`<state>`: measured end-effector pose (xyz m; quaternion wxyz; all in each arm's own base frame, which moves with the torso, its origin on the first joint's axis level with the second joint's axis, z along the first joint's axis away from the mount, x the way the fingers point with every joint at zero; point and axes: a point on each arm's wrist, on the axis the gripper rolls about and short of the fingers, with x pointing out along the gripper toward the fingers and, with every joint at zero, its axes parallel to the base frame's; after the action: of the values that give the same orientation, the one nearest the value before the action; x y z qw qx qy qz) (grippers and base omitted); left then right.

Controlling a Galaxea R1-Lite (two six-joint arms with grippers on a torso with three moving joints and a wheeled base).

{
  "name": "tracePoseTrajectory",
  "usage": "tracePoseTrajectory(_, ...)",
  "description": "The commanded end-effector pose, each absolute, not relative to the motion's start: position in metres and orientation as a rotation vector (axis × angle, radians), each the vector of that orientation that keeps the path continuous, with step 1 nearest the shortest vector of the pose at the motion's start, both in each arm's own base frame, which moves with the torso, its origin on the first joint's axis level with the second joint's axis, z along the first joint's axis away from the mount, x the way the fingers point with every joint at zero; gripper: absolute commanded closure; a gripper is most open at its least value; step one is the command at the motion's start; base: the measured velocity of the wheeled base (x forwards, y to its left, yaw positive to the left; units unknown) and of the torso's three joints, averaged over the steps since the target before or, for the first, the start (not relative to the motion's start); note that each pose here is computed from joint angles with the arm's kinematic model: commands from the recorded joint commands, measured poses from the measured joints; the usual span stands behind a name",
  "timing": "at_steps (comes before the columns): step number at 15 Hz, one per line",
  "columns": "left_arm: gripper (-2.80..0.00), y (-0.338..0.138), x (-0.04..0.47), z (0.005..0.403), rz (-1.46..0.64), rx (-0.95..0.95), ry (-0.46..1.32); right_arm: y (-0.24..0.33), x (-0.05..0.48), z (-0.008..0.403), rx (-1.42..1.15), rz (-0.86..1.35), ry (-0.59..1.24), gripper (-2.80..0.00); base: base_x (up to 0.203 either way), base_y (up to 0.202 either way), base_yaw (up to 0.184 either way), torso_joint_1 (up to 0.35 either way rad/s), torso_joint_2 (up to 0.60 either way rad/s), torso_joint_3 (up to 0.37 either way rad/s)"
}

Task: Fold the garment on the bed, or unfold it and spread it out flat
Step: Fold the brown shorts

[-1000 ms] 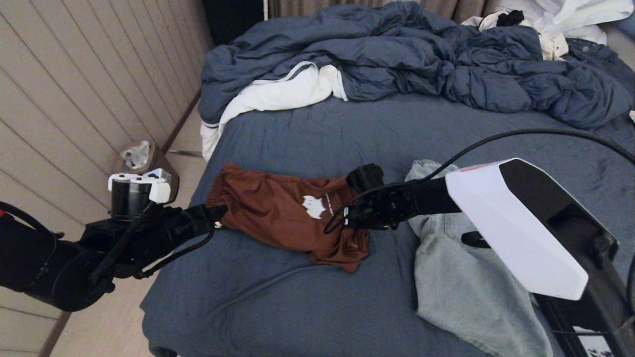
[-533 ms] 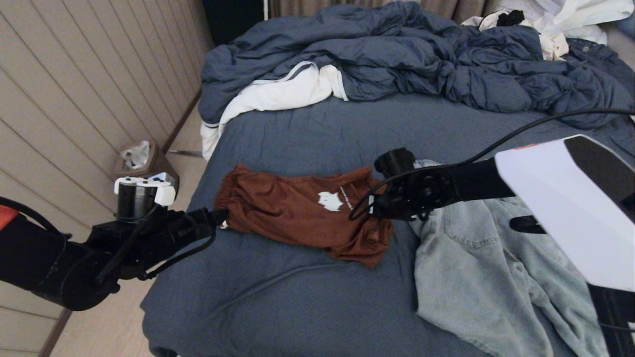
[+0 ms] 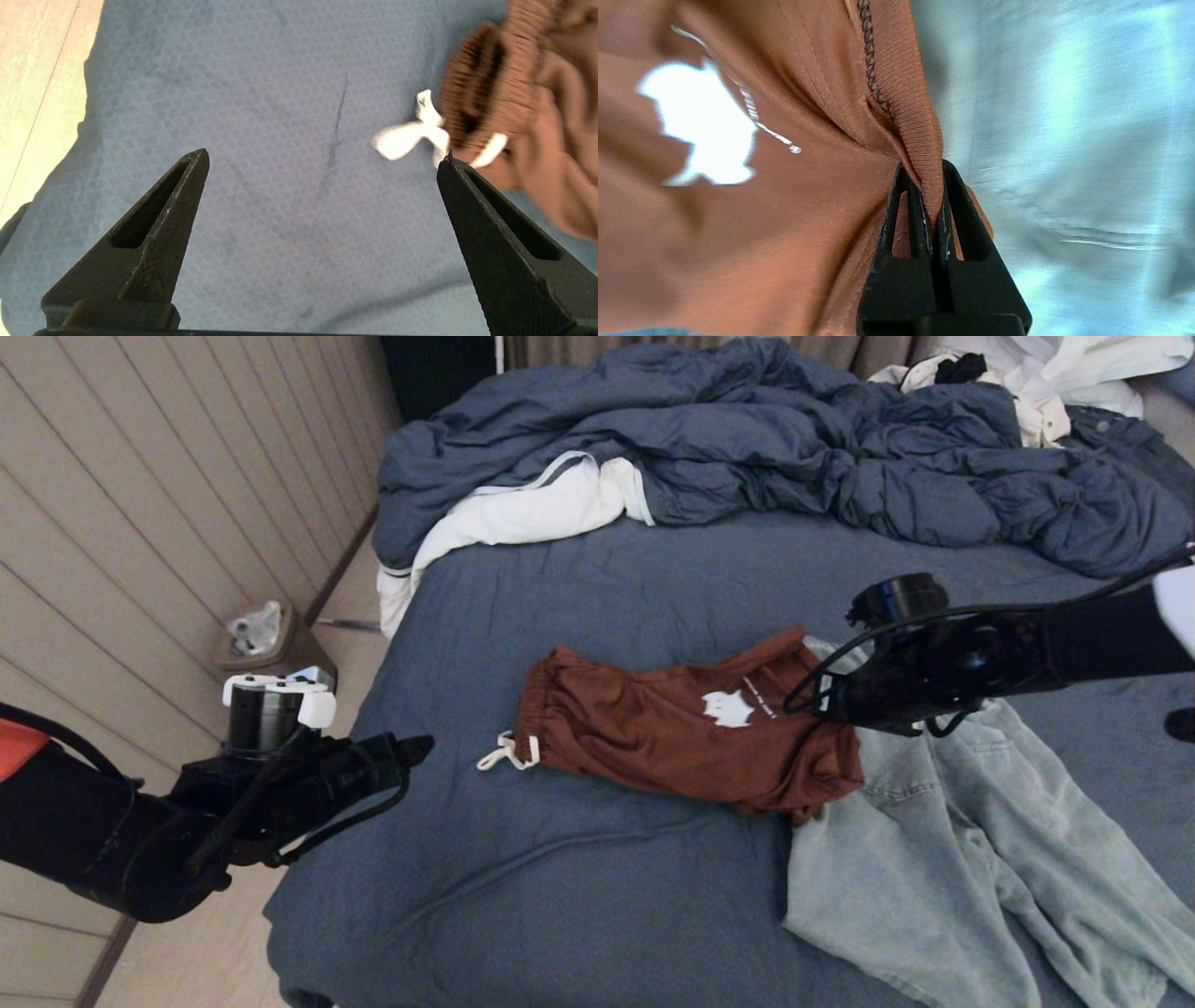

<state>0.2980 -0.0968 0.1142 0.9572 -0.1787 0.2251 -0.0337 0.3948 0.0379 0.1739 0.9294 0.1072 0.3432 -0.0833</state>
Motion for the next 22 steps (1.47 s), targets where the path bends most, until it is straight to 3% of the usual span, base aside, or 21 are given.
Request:
tracePoseTrajectory(1, -2.80, -0.097, 0.297, 0.116, -0.069, -0.368, 0.449, 0.038, 0.386, 0.201, 0.231, -0.150, 0.630, 0.00, 0.000, 0.000, 0.000, 0.000, 0.00, 0.000)
tracePoseTrajectory(6, -2.80, -0.096, 0.293, 0.124, -0.076, -0.373, 0.427, 0.140, 0.380, 0.223, 0.184, 0.111, 0.565, 0.00, 0.000, 0.000, 0.000, 0.000, 0.00, 0.000)
tracePoseTrajectory(12, -2.80, -0.095, 0.291, 0.128, -0.080, -0.376, 0.415, 0.268, 0.380, 0.195, 0.115, 0.361, 0.569, 0.00, 0.000, 0.000, 0.000, 0.000, 0.00, 0.000)
tracePoseTrajectory(16, -2.80, -0.095, 0.290, 0.130, -0.083, -0.378, 0.409, 0.307, 0.371, 0.168, 0.068, 0.421, 0.617, 0.00, 0.000, 0.000, 0.000, 0.000, 0.00, 0.000)
tracePoseTrajectory(22, -2.80, -0.095, 0.290, 0.129, -0.082, -0.377, 0.412, 0.310, 0.375, 0.170, 0.093, 0.429, 0.568, 0.00, 0.000, 0.000, 0.000, 0.000, 0.00, 0.000)
